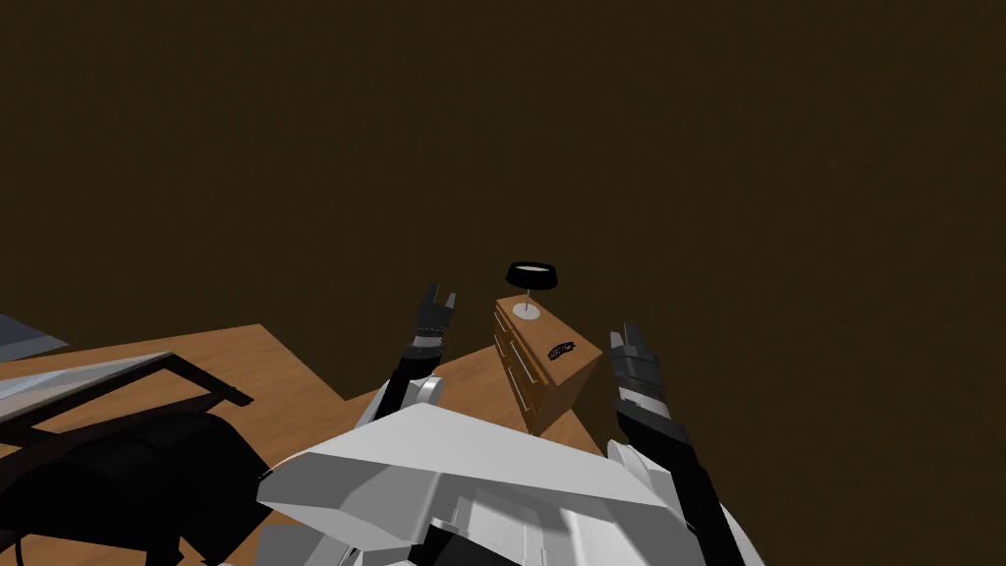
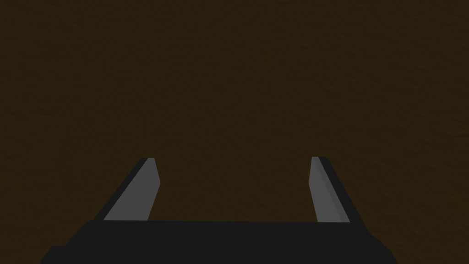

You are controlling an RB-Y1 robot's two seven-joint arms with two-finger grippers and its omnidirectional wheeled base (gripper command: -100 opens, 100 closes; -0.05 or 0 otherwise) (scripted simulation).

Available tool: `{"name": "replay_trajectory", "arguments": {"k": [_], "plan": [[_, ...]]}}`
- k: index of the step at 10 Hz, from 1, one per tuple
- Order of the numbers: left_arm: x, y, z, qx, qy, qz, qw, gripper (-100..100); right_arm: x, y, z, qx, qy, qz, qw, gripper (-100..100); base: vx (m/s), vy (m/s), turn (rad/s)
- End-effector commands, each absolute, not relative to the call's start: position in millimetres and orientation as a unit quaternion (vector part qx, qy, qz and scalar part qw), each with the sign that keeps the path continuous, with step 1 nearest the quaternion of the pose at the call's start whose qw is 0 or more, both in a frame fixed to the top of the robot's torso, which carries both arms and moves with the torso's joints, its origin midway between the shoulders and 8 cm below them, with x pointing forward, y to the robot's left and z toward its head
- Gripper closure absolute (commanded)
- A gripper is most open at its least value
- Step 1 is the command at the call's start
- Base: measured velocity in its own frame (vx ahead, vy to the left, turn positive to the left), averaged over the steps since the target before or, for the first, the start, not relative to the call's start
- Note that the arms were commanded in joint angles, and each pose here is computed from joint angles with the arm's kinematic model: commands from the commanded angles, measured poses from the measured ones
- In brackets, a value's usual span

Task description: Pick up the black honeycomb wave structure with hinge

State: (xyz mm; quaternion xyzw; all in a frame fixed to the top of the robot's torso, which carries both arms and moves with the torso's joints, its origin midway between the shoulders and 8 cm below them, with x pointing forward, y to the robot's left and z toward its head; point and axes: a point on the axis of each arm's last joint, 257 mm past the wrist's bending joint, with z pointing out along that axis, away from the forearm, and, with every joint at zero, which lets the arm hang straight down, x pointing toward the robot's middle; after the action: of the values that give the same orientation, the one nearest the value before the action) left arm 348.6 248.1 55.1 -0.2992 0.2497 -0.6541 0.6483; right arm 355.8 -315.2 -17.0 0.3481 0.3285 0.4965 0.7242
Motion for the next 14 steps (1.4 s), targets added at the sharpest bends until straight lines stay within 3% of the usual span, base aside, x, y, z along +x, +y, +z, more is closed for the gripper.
{"name": "replay_trajectory", "arguments": {"k": [1, 6, 14], "plan": [[349, 248, 55, -0.299, 0.25, -0.654, 0.648, 0, 357, -316, -23, 0.338, 0.35, 0.486, 0.726, -100, -0.017, -0.003, 0.089], [349, 248, 55, -0.299, 0.25, -0.654, 0.648, 0, 358, -341, -76, 0.308, 0.458, 0.39, 0.737, -100, -0.074, -0.049, 0.216], [349, 248, 55, -0.299, 0.25, -0.654, 0.648, 0, 310, -447, -196, 0.262, 0.636, 0.13, 0.714, -100, -0.129, -0.053, 0.38]]}}
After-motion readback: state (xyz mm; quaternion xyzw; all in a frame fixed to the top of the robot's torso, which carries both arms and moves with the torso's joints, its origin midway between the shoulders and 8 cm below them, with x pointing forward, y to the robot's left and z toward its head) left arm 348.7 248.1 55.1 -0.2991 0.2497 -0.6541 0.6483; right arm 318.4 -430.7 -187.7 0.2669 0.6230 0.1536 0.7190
